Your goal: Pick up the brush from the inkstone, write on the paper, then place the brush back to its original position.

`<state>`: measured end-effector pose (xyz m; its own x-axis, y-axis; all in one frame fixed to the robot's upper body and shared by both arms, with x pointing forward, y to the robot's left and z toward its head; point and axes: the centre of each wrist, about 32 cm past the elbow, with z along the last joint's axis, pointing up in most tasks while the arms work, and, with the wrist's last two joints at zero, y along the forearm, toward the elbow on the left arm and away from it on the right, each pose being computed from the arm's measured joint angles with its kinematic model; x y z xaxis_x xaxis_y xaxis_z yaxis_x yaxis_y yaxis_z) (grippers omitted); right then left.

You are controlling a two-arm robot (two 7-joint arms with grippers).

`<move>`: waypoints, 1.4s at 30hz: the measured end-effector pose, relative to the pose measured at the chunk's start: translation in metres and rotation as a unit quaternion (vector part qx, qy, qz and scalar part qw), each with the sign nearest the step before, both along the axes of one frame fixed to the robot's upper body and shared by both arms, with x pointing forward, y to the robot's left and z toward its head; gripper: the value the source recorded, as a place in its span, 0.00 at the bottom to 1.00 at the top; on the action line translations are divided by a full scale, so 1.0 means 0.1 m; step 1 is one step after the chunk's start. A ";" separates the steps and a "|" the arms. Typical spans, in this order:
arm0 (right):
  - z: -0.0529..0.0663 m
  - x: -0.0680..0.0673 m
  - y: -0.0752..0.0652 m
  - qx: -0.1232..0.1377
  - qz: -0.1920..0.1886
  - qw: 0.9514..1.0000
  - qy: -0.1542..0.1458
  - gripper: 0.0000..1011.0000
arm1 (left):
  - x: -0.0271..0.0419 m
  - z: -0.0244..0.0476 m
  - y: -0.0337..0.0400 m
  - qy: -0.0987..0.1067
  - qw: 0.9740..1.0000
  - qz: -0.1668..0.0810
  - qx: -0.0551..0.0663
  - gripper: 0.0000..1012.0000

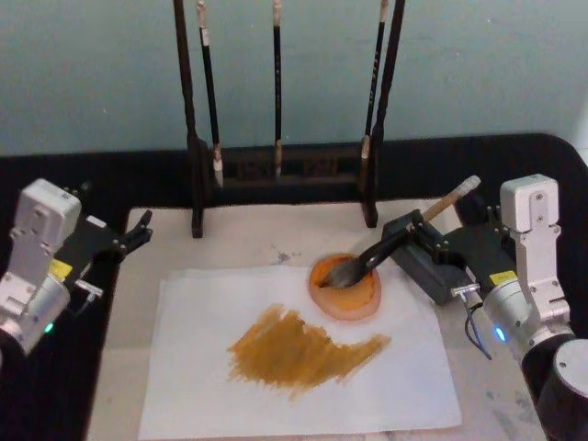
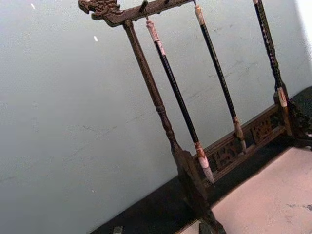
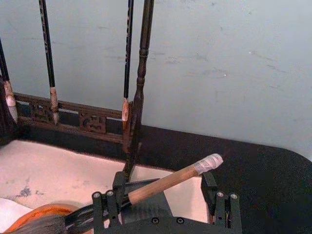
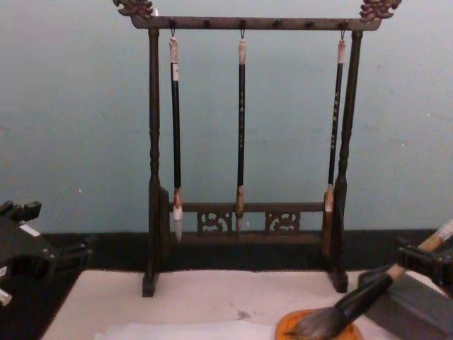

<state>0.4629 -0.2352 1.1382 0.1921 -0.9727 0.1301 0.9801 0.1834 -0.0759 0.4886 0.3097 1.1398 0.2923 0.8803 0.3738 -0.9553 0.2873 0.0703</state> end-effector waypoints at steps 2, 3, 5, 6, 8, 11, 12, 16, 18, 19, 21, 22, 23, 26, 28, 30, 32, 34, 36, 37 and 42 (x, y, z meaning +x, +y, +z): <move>0.00 0.00 0.00 0.000 0.000 1.000 0.000 0.99 | 0.000 0.000 0.000 0.000 1.000 0.000 0.000 1.00; 0.00 0.00 0.00 0.000 0.000 1.000 0.000 0.99 | 0.000 0.000 0.000 0.000 1.000 0.000 0.000 1.00; 0.00 0.00 0.00 0.000 0.000 1.000 0.000 0.99 | 0.000 0.000 0.000 0.000 1.000 0.000 0.000 1.00; 0.00 0.00 0.00 0.000 0.000 1.000 0.000 0.99 | 0.000 0.000 0.000 0.000 1.000 0.000 0.000 1.00; 0.00 0.00 0.00 0.000 0.000 1.000 0.000 0.99 | 0.000 0.000 0.000 0.000 1.000 0.000 0.000 1.00; 0.00 0.00 0.00 0.000 0.000 1.000 0.000 0.99 | 0.000 0.000 0.000 0.000 1.000 0.000 0.000 1.00; 0.00 0.00 0.00 0.000 0.000 1.000 0.000 0.99 | 0.000 0.000 0.000 0.000 1.000 0.000 0.000 1.00; 0.00 0.00 0.00 0.000 0.000 1.000 0.000 0.99 | 0.000 0.000 0.000 0.000 1.000 0.000 0.000 1.00; 0.00 0.00 0.00 0.000 0.000 1.000 0.000 0.99 | 0.000 0.000 0.000 0.000 1.000 0.000 0.000 1.00; 0.00 0.00 0.00 0.000 0.000 1.000 0.000 0.99 | 0.000 0.000 0.000 0.000 1.000 0.000 0.000 1.00; 0.00 0.00 0.00 0.000 0.000 1.000 0.000 0.99 | 0.000 0.000 0.000 0.000 1.000 0.000 0.000 1.00; 0.00 0.00 0.00 0.000 0.000 1.000 0.000 0.99 | 0.000 0.000 0.000 0.000 1.000 0.000 0.000 1.00; 0.00 0.00 0.00 0.000 0.000 1.000 0.000 0.99 | 0.000 0.000 0.000 0.000 1.000 0.000 0.000 1.00; 0.00 0.00 0.00 0.000 0.000 1.000 0.000 0.99 | 0.000 0.000 0.000 0.000 1.000 0.000 0.000 1.00; 0.00 0.00 0.00 0.000 0.000 1.000 0.000 0.99 | 0.000 0.000 0.000 0.000 1.000 0.000 0.000 1.00; 0.00 0.00 0.00 0.000 0.000 1.000 0.000 0.99 | 0.000 0.000 0.000 0.000 1.000 0.000 0.000 1.00; 0.00 0.00 0.00 0.000 0.000 1.000 0.000 0.99 | 0.000 0.000 0.000 0.000 1.000 0.000 0.000 1.00; 0.00 0.00 0.00 0.000 0.000 1.000 0.000 0.99 | 0.000 0.000 0.000 0.000 1.000 0.000 0.000 1.00; 0.00 0.00 0.00 0.000 0.000 1.000 0.000 0.99 | 0.000 0.000 0.000 0.000 1.000 0.000 0.000 1.00; 0.00 0.00 0.00 0.000 0.000 1.000 0.000 0.99 | 0.000 0.000 0.000 0.000 1.000 0.000 0.000 1.00; 0.00 0.00 0.00 0.000 0.000 1.000 0.000 0.99 | 0.000 0.000 0.000 0.000 1.000 0.000 0.000 1.00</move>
